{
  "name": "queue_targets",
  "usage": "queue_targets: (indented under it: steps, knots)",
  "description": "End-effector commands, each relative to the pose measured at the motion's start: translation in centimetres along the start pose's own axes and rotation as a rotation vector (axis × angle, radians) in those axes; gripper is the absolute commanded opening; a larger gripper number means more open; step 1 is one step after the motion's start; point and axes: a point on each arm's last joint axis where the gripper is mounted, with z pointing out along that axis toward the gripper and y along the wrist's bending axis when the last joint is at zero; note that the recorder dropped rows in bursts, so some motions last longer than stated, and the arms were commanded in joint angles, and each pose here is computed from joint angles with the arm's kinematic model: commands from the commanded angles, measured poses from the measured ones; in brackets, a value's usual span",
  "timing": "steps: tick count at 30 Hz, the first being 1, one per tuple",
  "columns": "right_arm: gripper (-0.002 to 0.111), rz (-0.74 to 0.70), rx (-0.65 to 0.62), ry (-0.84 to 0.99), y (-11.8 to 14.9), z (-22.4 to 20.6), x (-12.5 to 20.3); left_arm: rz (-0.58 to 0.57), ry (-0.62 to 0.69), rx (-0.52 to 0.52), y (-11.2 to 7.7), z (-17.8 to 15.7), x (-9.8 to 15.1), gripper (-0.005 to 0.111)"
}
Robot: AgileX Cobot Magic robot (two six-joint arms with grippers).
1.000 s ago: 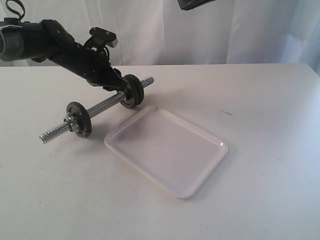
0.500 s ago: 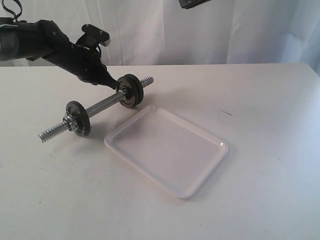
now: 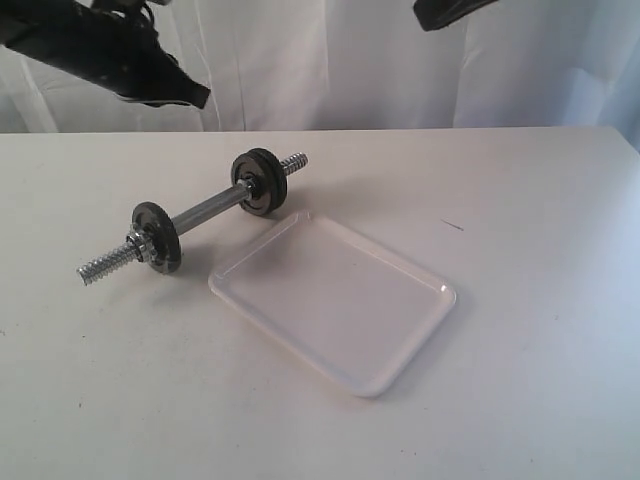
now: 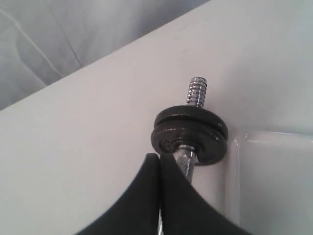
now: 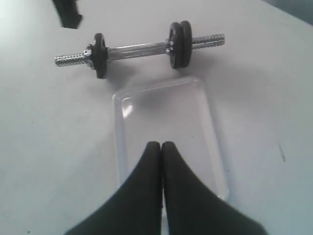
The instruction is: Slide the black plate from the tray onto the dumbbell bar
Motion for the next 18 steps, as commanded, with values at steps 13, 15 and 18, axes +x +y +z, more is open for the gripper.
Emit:
queue_targets:
  steps: [13,15,18]
  knots:
    - [0.000,0.010,0.273,-0.281,3.9,-4.9,11.9,-0.101,-0.283,-0.118,-7.4,-19.9,12.8,0.000]
    - [0.000,0.013,0.285,-0.296,4.5,-5.0,13.9,-0.083,-0.305,-0.128,-8.1,-21.0,14.6,0.000]
    - [0.000,0.065,0.281,-0.299,5.4,-4.8,16.9,-0.047,-0.317,-0.129,-8.9,-22.2,16.3,0.000]
